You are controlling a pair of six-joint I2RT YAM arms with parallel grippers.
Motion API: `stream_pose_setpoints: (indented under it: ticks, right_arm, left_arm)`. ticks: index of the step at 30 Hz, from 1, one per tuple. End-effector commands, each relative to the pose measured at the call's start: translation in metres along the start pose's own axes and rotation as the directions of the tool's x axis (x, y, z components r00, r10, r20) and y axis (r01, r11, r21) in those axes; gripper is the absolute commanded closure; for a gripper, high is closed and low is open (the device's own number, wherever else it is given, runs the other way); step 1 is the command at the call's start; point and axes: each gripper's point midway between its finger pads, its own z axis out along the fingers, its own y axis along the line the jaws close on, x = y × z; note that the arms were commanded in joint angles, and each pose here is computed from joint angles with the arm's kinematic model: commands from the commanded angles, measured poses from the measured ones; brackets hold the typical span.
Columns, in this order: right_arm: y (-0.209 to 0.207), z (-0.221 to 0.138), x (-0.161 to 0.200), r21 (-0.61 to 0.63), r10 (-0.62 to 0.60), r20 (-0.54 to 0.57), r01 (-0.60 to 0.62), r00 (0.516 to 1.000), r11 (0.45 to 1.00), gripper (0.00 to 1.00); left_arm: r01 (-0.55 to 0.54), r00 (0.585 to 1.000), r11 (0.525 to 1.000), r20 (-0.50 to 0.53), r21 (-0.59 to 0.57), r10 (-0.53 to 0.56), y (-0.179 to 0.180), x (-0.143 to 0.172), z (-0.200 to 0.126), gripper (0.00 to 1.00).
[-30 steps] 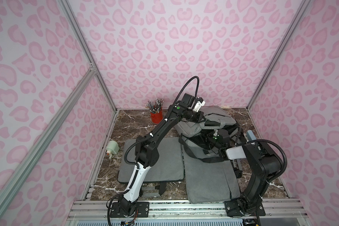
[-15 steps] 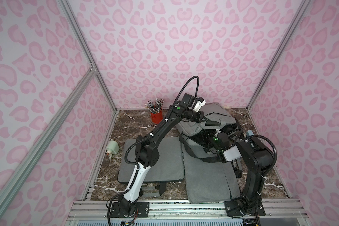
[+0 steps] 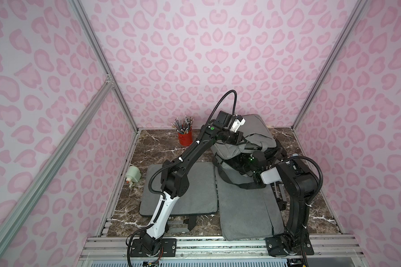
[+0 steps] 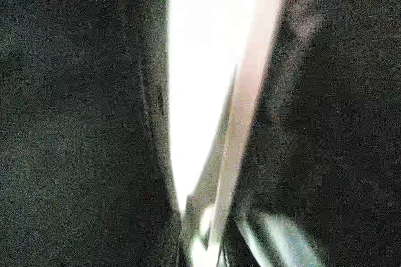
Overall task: Open the zippered laptop bag and take out the laptop
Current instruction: Take out the laptop from the zippered laptop bag.
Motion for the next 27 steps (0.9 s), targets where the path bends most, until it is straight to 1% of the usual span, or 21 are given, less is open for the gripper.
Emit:
stream_pose_setpoints:
  ticks: [1, 3, 4, 7, 10, 11, 15, 17, 19, 23, 27]
  right_arm:
    - [-0.002, -0.002, -0.002, -0.062, 0.068, 0.003, -0.068, 0.998, 0.996, 0.68]
    - [0.015, -0.010, -0.006, -0.216, 0.130, -0.011, -0.129, 0.992, 0.968, 0.67]
    - [0.021, -0.010, -0.005, -0.243, 0.123, -0.024, -0.125, 0.992, 0.962, 0.68]
    - [0.027, -0.008, -0.002, -0.190, 0.031, -0.013, -0.033, 0.999, 0.981, 0.68]
    - [0.031, -0.005, -0.002, -0.195, 0.013, -0.027, -0.018, 1.000, 0.981, 0.69]
    - [0.030, -0.004, -0.003, -0.195, 0.016, -0.030, -0.022, 0.999, 0.981, 0.72]
    - [0.023, -0.008, -0.003, -0.167, -0.017, -0.031, 0.011, 0.999, 0.986, 0.88]
    - [0.021, -0.011, -0.003, -0.150, -0.030, -0.027, 0.026, 0.999, 0.988, 0.94]
    - [0.024, -0.015, -0.003, -0.159, -0.042, -0.029, 0.037, 0.999, 0.987, 0.99]
    - [0.040, -0.024, 0.000, -0.168, -0.107, -0.020, 0.102, 0.994, 0.981, 1.00]
    - [0.060, -0.039, 0.001, -0.191, -0.148, 0.004, 0.146, 0.989, 0.971, 1.00]
  left_arm:
    - [-0.041, 0.999, 0.978, 0.000, 0.205, 0.041, -0.046, -0.005, -0.004, 0.99]
    - [-0.040, 0.999, 0.980, -0.002, 0.194, 0.041, -0.044, -0.004, -0.004, 0.98]
    - [-0.037, 0.999, 0.983, -0.004, 0.182, 0.038, -0.041, -0.004, -0.004, 0.98]
    - [-0.026, 1.000, 0.985, -0.010, 0.171, 0.028, -0.036, -0.002, -0.004, 0.98]
    - [-0.029, 0.999, 0.983, -0.009, 0.182, 0.031, -0.038, -0.003, -0.003, 0.98]
    - [-0.030, 0.999, 0.983, -0.007, 0.178, 0.031, -0.037, -0.003, -0.003, 0.98]
    - [-0.030, 0.999, 0.990, -0.016, 0.140, 0.033, -0.027, 0.000, -0.004, 0.98]
    - [-0.029, 0.999, 0.992, -0.020, 0.121, 0.031, -0.019, 0.001, -0.005, 0.98]
    - [-0.025, 0.999, 0.994, -0.022, 0.110, 0.027, -0.013, 0.001, -0.005, 0.98]
    - [-0.051, 0.998, 0.997, -0.029, 0.057, 0.053, 0.001, 0.004, -0.007, 0.98]
    - [-0.070, 0.996, 0.997, -0.061, 0.014, 0.071, 0.017, 0.013, -0.005, 0.98]
